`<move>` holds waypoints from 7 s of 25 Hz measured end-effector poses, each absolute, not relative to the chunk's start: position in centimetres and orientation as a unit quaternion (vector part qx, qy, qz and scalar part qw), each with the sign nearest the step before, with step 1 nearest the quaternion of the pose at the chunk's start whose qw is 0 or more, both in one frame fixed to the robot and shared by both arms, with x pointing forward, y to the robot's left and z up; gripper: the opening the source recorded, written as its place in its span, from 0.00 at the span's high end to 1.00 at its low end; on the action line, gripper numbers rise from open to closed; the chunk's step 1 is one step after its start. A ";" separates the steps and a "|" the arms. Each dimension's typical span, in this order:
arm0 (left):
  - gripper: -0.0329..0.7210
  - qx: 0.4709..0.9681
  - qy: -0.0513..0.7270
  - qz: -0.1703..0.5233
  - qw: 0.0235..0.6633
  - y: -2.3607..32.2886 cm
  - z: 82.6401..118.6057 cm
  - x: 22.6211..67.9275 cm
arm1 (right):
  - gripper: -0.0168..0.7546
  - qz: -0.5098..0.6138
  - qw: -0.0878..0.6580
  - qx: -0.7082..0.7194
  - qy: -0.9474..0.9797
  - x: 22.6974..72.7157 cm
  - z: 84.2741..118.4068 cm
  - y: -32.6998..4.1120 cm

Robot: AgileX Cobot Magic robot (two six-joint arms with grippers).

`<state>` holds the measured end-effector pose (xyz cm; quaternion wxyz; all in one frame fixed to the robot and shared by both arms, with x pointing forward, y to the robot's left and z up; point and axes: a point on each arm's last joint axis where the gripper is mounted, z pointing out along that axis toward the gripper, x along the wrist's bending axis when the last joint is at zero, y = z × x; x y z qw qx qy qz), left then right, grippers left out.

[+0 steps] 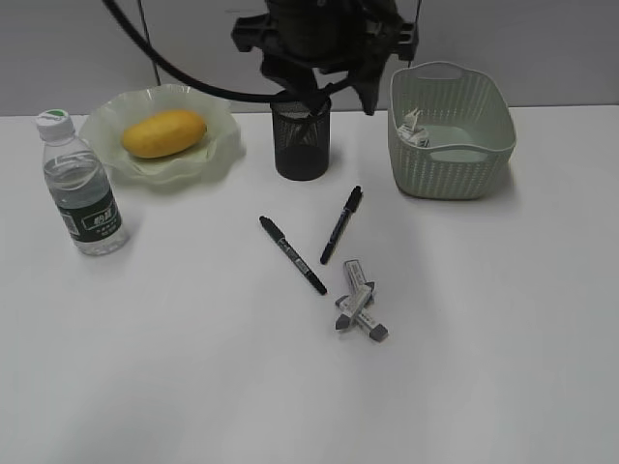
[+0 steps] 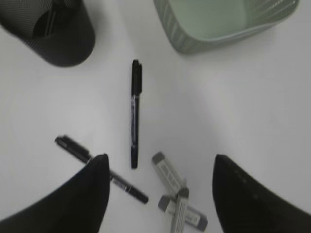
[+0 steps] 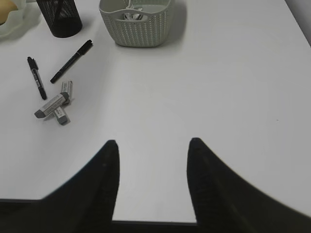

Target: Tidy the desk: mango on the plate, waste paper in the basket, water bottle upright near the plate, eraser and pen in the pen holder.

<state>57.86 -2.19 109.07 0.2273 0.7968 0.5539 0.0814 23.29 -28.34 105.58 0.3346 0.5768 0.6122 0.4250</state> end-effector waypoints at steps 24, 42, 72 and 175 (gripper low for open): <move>0.22 0.824 0.528 0.115 0.170 -6.0 96.5 64.2 | 0.49 0.425 0.335 0.577 0.612 23.3 105.6 -28.3; 0.23 0.814 0.524 0.111 0.227 -7.1 91.9 66.1 | 0.49 0.425 0.334 0.577 0.612 23.3 105.6 -28.3; 0.38 0.798 0.545 0.093 0.239 -6.0 89.4 67.8 | 0.49 0.425 0.334 0.577 0.612 23.3 105.6 -28.3; 0.85 0.507 0.349 0.362 0.700 3.6 98.8 68.1 | 0.49 0.425 0.334 0.577 0.612 23.3 105.6 -28.3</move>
